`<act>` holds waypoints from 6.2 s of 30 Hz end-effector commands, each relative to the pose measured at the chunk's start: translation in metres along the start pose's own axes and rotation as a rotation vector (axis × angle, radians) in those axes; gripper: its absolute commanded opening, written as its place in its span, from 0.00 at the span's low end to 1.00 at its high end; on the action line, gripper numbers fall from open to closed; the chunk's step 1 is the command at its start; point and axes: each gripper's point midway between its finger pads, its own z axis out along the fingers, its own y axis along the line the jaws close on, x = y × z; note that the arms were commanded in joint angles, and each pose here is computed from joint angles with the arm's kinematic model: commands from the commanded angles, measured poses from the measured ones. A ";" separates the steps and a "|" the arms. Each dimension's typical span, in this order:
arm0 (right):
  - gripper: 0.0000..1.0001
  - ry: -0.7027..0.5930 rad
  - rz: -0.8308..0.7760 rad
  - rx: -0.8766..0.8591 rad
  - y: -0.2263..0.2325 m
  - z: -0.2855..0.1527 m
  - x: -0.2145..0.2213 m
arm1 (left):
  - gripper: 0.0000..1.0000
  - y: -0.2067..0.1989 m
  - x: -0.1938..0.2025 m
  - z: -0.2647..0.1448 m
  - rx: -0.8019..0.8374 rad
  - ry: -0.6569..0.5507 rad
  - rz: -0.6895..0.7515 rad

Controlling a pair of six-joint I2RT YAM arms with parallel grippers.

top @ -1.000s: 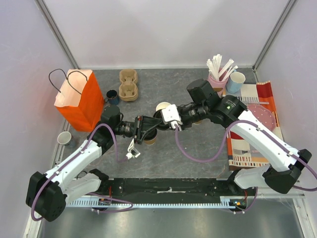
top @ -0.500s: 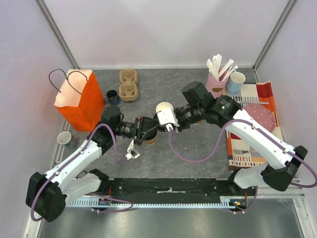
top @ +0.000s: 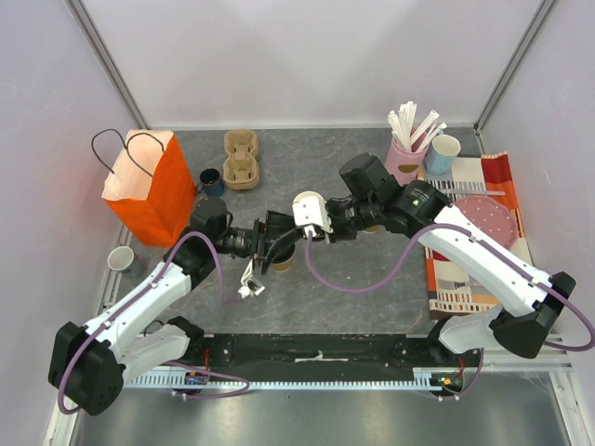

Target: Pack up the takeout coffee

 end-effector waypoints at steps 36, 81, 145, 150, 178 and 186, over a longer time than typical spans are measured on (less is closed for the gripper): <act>0.00 0.218 0.784 0.510 -0.085 -0.009 0.229 | 1.00 -0.008 0.055 -0.044 -0.007 0.455 -0.410; 0.00 0.191 0.855 0.540 -0.069 -0.007 0.242 | 1.00 -0.009 0.057 -0.042 0.009 0.447 -0.375; 0.00 -0.383 0.771 0.217 -0.039 0.088 0.027 | 0.14 -0.089 0.039 -0.092 -0.182 0.608 -2.052; 0.00 -0.351 0.803 0.180 -0.031 0.117 0.039 | 0.08 -0.097 0.023 -0.077 -0.136 0.471 -2.074; 0.00 -0.124 0.819 0.179 -0.015 0.156 0.091 | 0.02 -0.159 0.029 -0.081 -0.005 0.647 -1.876; 0.00 -0.293 0.742 0.237 -0.061 0.113 0.026 | 0.02 -0.084 0.050 -0.070 -0.132 0.476 -1.806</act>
